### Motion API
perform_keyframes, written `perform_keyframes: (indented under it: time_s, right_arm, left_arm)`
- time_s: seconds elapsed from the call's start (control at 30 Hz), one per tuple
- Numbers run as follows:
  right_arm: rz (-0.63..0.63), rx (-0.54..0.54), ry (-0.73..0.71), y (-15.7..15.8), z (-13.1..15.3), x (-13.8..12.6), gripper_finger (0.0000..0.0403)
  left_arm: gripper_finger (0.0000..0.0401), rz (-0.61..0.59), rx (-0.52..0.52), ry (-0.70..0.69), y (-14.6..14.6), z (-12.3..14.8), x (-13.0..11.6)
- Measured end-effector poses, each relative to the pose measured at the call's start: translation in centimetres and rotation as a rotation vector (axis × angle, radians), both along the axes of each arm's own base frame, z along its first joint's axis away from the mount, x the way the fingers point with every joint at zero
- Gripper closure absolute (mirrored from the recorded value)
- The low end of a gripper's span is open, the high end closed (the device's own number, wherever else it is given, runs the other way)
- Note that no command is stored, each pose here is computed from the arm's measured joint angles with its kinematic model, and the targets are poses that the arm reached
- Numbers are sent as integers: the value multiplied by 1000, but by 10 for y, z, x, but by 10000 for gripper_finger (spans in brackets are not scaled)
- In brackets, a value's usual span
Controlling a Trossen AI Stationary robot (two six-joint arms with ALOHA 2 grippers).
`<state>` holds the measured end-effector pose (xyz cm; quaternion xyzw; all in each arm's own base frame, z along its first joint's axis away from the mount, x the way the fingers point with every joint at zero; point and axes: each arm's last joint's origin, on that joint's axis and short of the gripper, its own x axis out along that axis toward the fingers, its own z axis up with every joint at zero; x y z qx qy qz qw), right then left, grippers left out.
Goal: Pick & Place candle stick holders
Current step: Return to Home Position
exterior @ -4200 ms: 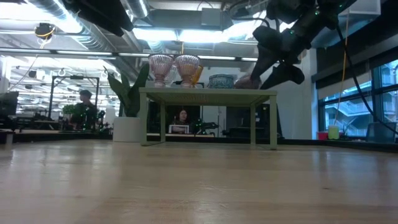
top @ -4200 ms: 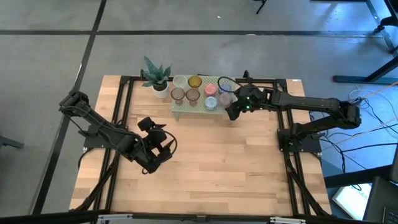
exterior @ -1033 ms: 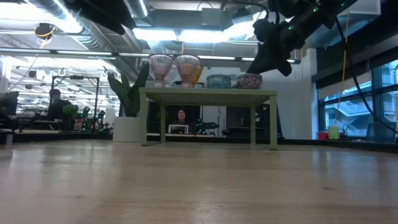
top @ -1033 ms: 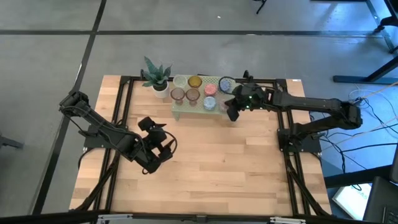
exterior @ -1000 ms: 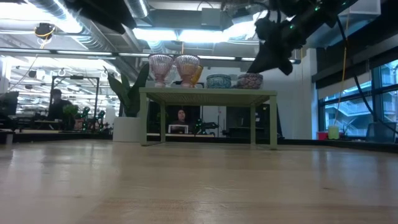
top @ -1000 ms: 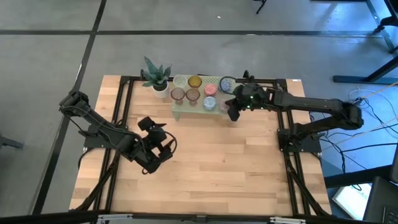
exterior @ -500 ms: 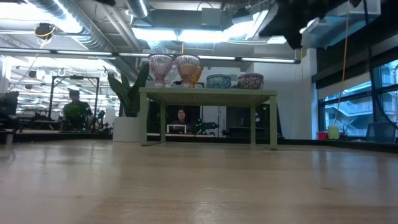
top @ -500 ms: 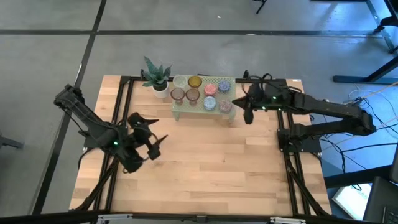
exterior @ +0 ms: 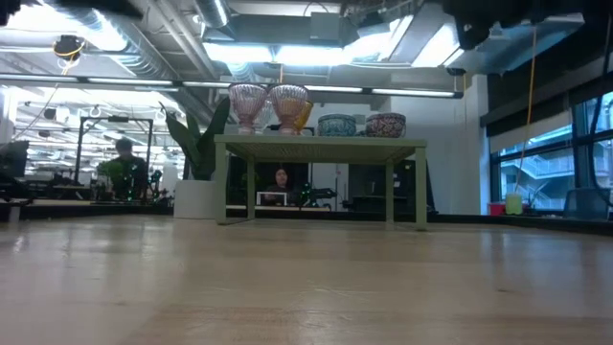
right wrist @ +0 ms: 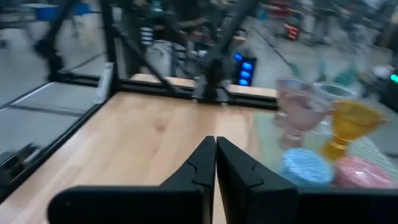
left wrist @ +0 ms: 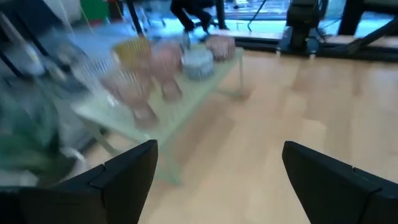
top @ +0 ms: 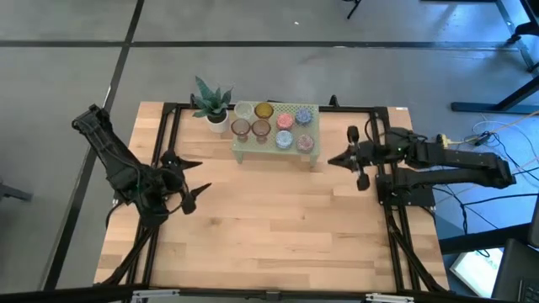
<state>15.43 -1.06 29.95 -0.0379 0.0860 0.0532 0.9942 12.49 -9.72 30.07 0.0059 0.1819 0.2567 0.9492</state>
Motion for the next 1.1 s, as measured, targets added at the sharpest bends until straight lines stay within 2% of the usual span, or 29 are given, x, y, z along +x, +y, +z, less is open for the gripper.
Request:
perform_keyframes:
  time_s: [0.1,0.17,0.23,0.3,0.5,0.57,0.67,0.77,0.93,1.1]
  right_arm:
    - [107,-34,-39,3,-16,-6,385]
    - [211,-82,-89,6,-22,-10,385]
    - [269,-112,-132,8,-24,-13,385]
    - [265,-115,-159,7,-21,-17,385]
    - [220,-68,-158,3,-21,-23,385]
    - [210,-43,-130,2,-23,-24,385]
    - [197,-36,-104,0,-25,-25,385]
    - [180,-36,-101,-2,-26,-25,385]
    - [176,-32,-96,-7,-32,-25,385]
    - [127,2,-105,-15,-51,-23,385]
  left_arm:
    - [59,-5,-161,-48,4,-19,-5]
    - [59,-45,-212,-68,5,-30,-3]
    - [59,-135,-202,-48,5,-38,-1]
    - [59,-230,-173,-63,7,-38,2]
    - [59,-509,-71,-196,28,-12,1]
    - [59,-560,-22,-225,36,-5,-6]
    - [59,-569,33,-255,51,1,-17]
    - [59,-582,38,-283,61,0,-26]
    - [59,-626,67,-324,69,-20,-34]
    - [59,-567,90,-369,77,-40,-41]
